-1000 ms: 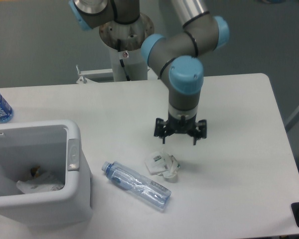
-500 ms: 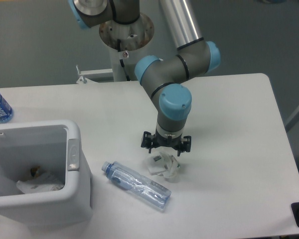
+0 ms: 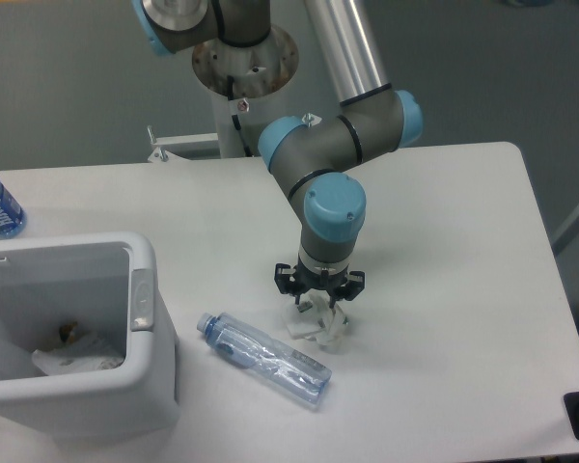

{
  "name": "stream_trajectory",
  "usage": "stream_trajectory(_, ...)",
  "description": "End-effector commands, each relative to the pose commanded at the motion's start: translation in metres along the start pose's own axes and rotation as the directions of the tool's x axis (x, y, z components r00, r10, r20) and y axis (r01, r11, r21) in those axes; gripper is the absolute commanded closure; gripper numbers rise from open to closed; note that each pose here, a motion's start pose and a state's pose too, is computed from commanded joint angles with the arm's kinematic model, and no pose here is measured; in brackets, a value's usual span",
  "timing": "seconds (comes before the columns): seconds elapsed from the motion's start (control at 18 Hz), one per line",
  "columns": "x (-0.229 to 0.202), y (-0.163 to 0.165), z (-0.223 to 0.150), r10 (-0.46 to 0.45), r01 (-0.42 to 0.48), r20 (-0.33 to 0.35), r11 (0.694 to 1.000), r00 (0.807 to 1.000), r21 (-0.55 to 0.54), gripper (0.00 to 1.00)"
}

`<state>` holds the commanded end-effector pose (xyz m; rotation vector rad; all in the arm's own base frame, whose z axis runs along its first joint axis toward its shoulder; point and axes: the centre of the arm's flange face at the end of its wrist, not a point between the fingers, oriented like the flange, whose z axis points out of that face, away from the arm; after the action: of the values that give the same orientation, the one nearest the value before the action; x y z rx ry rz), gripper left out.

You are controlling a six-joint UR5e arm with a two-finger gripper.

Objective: Place the trash in the trash can
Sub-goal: 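Close the gripper on the crumpled white wrapper and lift it, then carry the wrapper over the white bin and open the gripper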

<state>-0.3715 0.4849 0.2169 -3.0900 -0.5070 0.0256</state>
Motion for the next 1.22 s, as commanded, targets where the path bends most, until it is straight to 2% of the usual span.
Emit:
stream_trajectory(0.11, -0.004, 0.002, 0.000, 0.002, -0.001, 0.048, 1.000, 0.999, -0.024, 0.80)
stream_trajectory(0.22, -0.004, 0.003, -0.002, 0.002, -0.001, 0.057, 1.000, 0.998, -0.026, 0.80)
stream_trajectory(0.5, -0.006, 0.002, -0.014, -0.001, 0.001, 0.069, 1.000, 0.998, -0.006, 0.90)
stream_trajectory(0.61, -0.010, -0.006, -0.034, 0.010, -0.013, 0.088, 0.999, 0.996, 0.033, 0.90)
stream_trajectory(0.72, -0.012, -0.021, -0.088, 0.007, -0.024, 0.124, 0.991, 0.992, 0.134, 0.91)
stream_trajectory(0.83, -0.005, -0.036, -0.148, 0.015, -0.044, 0.104, 0.960, 0.994, 0.277, 0.91)
stream_trajectory(0.94, -0.006, -0.051, -0.199, 0.018, -0.037, 0.049, 0.910, 0.999, 0.412, 0.91)
stream_trajectory(1.06, -0.005, -0.063, -0.239, -0.052, 0.056, -0.022, 0.863, 0.998, 0.502, 0.91)
stream_trajectory(1.17, -0.002, -0.070, -0.270, -0.145, 0.178, -0.104, 0.816, 0.984, 0.550, 0.91)
stream_trajectory(1.22, 0.002, -0.070, -0.279, -0.163, 0.207, -0.127, 0.802, 0.978, 0.561, 0.91)
